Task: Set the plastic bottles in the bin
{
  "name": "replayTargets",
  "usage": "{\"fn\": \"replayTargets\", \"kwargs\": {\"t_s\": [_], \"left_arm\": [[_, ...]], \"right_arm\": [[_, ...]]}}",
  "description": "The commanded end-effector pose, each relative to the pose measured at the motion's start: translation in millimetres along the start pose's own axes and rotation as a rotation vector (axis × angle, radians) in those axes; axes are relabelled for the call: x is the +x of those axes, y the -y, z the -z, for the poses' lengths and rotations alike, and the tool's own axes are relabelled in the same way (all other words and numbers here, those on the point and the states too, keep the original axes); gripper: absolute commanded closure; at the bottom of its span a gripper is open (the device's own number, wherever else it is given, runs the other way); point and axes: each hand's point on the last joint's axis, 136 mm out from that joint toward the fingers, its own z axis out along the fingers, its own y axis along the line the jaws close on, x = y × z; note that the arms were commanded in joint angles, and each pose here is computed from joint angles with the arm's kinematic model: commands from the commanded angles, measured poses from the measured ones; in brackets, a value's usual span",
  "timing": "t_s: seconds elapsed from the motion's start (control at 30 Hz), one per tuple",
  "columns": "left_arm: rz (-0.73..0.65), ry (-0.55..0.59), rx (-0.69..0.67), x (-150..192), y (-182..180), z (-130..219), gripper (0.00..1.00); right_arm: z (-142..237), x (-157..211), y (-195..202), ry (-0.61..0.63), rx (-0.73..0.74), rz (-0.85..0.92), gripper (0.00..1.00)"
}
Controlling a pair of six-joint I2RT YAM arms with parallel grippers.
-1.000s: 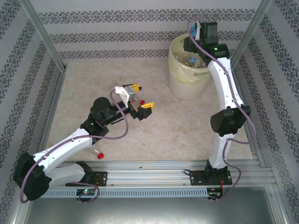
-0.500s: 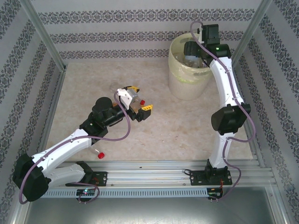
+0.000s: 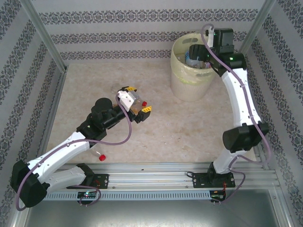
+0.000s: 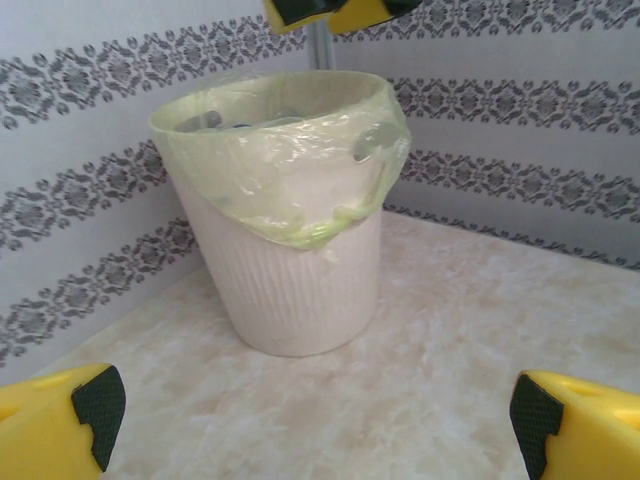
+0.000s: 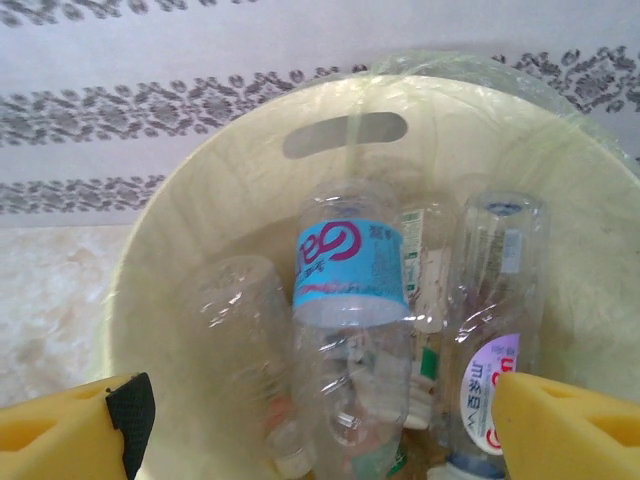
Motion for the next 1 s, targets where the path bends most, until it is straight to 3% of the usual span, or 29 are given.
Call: {"fn": "replayTargets", "kwargs": {"t_s": [0.0, 0.2, 0.37, 0.73, 0.97], "left_arm": [[-0.098, -0.017, -0.083, -8.6, -16.9, 9.3, 0.0], [-0.102, -0.064, -0.14, -3.7, -26.2, 17.9, 0.0], [-0.026, -0.127, -0.155, 4.4, -26.4, 35.8, 0.0], [0.223, -0.28, -0.174, 47.1, -10.6, 105.2, 0.0], [0.299, -0.315, -0.213, 70.1, -9.0, 122.8, 0.0]], "right_arm": [[30.0, -6.2, -37.2, 0.084, -0.122, 0.058, 0.12], [55.9, 30.4, -99.3, 0.056, -0.318, 0.178, 0.12], [64.6, 69.9, -146.9, -0.005, -0.505, 0.23, 0.12], [32.6, 155.7, -223.4, -0.209, -0.729, 0.381, 0.12], [-0.5, 210.1, -261.7, -0.354, -0.766, 0.512, 0.09]]}}
